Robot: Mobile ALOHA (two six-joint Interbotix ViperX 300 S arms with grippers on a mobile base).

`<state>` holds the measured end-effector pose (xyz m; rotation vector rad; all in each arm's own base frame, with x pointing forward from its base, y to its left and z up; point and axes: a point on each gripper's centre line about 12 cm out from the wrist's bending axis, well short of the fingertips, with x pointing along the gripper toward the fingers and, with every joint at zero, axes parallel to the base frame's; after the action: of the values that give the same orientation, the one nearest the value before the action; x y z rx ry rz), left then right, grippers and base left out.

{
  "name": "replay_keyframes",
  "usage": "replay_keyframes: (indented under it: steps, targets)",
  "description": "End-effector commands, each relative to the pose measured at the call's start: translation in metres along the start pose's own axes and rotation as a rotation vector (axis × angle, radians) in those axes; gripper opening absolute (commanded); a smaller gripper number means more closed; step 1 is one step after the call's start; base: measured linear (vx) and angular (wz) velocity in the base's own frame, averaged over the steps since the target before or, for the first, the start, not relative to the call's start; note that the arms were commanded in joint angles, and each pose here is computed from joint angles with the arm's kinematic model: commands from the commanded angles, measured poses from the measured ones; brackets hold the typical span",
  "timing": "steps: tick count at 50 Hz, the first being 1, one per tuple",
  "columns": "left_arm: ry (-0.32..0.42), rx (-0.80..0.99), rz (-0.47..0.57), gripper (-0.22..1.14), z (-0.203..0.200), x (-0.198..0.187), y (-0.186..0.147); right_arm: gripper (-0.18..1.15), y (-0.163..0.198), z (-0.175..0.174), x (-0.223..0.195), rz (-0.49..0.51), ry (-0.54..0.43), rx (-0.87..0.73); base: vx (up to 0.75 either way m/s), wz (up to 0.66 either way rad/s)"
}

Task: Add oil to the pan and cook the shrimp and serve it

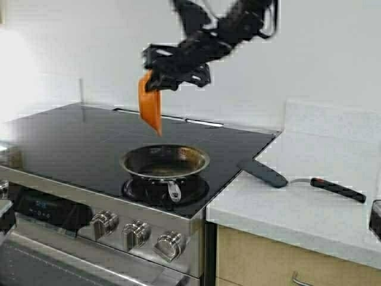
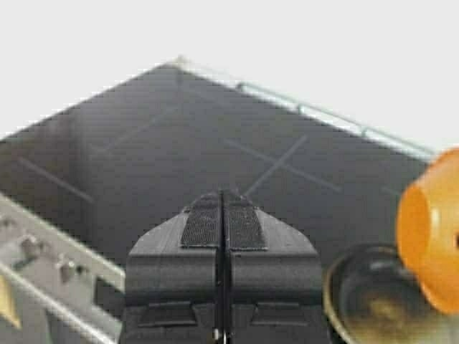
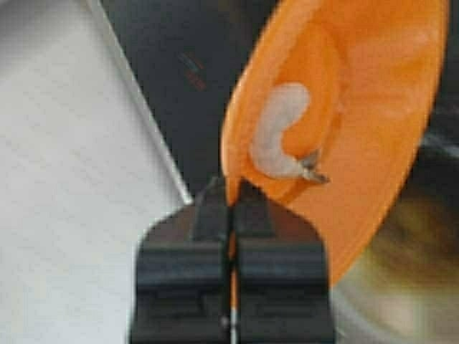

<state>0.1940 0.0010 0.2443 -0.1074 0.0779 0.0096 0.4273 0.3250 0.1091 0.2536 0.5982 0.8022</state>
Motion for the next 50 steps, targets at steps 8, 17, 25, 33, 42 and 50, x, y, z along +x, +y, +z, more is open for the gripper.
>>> replay_keyframes:
  steps: [8, 17, 25, 33, 42, 50]
  targets:
    - [-0.015, 0.0, 0.0, 0.03, 0.006, 0.002, 0.0, 0.05, -0.03, -0.003, -0.017, 0.155, -0.153, 0.203, 0.0, 0.0]
    - [-0.014, 0.003, 0.0, 0.03, 0.006, 0.002, 0.0, 0.06, -0.047, -0.027, -0.01, 0.295, -0.198, 0.338, 0.0, 0.0]
    - [-0.011, 0.005, -0.001, 0.03, 0.005, 0.002, -0.001, 0.06, -0.068, -0.049, -0.005, 0.375, -0.26, 0.501, 0.0, 0.0]
    - [-0.009, 0.006, 0.001, 0.03, 0.005, 0.002, 0.0, 0.06, -0.084, -0.061, -0.002, 0.401, -0.309, 0.577, 0.0, 0.0]
    - [-0.005, 0.008, 0.001, 0.03, 0.004, 0.002, 0.0, 0.06, -0.096, -0.063, 0.002, 0.433, -0.339, 0.676, 0.0, 0.0]
    - [-0.005, 0.008, 0.0, 0.03, 0.004, 0.002, 0.0, 0.06, -0.114, -0.069, 0.008, 0.43, -0.349, 0.749, 0.0, 0.0]
